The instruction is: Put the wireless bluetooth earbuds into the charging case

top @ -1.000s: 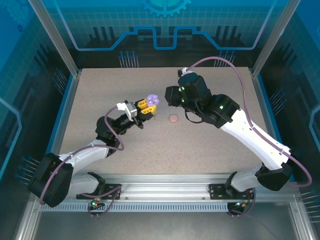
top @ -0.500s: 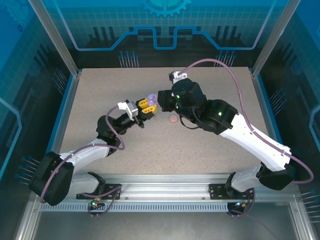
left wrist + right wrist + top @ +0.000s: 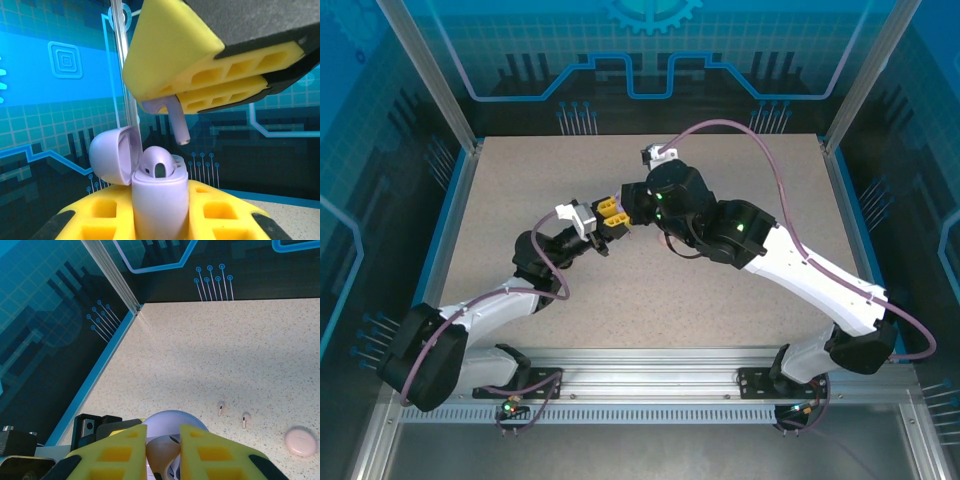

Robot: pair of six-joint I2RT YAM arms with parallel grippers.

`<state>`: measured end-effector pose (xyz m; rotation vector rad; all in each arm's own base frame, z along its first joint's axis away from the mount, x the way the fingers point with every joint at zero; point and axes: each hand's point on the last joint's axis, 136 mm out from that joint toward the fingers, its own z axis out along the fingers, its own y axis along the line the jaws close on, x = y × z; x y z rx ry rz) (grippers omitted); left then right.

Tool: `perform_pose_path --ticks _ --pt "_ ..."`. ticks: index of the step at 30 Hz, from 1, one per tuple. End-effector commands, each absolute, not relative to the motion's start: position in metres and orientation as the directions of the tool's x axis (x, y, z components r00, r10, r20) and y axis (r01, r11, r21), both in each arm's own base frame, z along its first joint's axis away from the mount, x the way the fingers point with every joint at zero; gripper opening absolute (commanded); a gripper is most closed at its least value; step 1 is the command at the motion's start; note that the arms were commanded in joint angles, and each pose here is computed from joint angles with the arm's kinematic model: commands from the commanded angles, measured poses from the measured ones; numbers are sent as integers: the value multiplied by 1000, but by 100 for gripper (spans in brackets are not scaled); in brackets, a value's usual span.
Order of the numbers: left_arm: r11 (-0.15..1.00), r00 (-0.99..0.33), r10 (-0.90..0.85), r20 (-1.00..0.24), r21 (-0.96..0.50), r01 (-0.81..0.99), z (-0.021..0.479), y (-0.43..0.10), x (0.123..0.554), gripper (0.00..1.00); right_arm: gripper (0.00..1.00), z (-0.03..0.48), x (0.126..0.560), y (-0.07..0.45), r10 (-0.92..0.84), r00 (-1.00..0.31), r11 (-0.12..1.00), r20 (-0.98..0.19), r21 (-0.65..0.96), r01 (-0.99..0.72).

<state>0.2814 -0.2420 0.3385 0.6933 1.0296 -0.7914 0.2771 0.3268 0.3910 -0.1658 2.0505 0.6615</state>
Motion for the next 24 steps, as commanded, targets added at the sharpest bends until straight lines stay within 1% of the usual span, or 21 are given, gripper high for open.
perform_pose_path --ticks 1,20,24 --pt "535 367 -258 -894 184 825 359 -243 275 0 20 393 276 330 148 -530 845 -835 385 -372" --pt "533 379 -261 -888 195 824 365 -243 271 0 19 369 285 322 135 -548 878 -826 357 -320" --pt "528 375 -263 -889 193 827 366 -243 271 0 19 370 285 323 148 -548 871 -823 371 -322"
